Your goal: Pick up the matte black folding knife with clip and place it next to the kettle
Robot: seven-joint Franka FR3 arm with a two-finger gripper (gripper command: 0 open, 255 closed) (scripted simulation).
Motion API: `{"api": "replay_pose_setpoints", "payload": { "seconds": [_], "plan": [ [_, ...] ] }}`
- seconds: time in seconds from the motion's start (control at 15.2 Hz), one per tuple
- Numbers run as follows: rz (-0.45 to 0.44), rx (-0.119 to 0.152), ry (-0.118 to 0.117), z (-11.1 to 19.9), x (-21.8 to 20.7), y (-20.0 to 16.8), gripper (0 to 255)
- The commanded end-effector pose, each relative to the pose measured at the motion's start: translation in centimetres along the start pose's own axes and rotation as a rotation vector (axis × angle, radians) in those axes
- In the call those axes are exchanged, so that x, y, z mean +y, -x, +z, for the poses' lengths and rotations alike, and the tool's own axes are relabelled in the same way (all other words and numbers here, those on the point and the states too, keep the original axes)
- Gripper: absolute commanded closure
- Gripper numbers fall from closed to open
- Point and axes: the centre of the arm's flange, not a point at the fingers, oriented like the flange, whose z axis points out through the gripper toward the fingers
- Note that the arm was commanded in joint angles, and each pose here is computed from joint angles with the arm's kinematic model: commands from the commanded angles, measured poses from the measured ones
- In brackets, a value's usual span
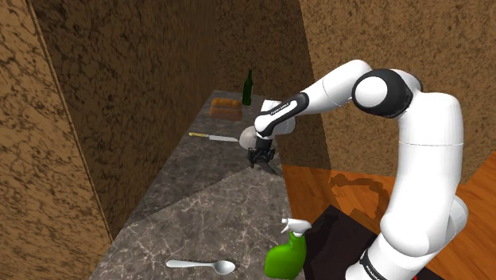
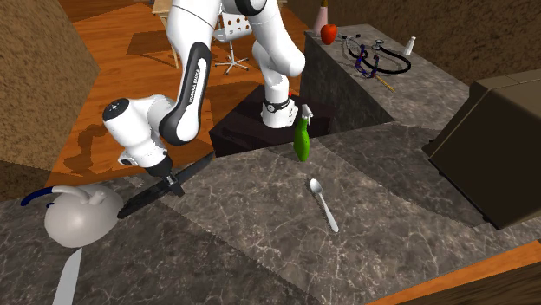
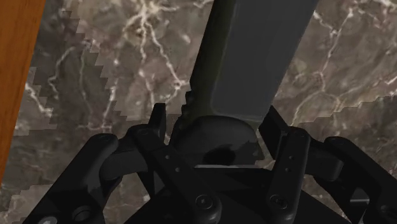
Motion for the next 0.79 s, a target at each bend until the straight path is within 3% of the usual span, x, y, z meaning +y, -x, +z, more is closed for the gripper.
{"api": "replay_pose_setpoints", "payload": {
  "seconds": [0.0,0.26,0.33,0.66,0.73],
  "plan": [
    [0.001,0.002,0.0,0.0,0.0,0.0,255],
    [0.001,0.002,0.0,0.0,0.0,0.0,255],
    [0.001,0.002,0.0,0.0,0.0,0.0,0],
    [0.001,0.002,0.0,0.0,0.0,0.0,0],
    [0.001,0.002,0.0,-1.3,0.0,0.0,0]
  ]
}}
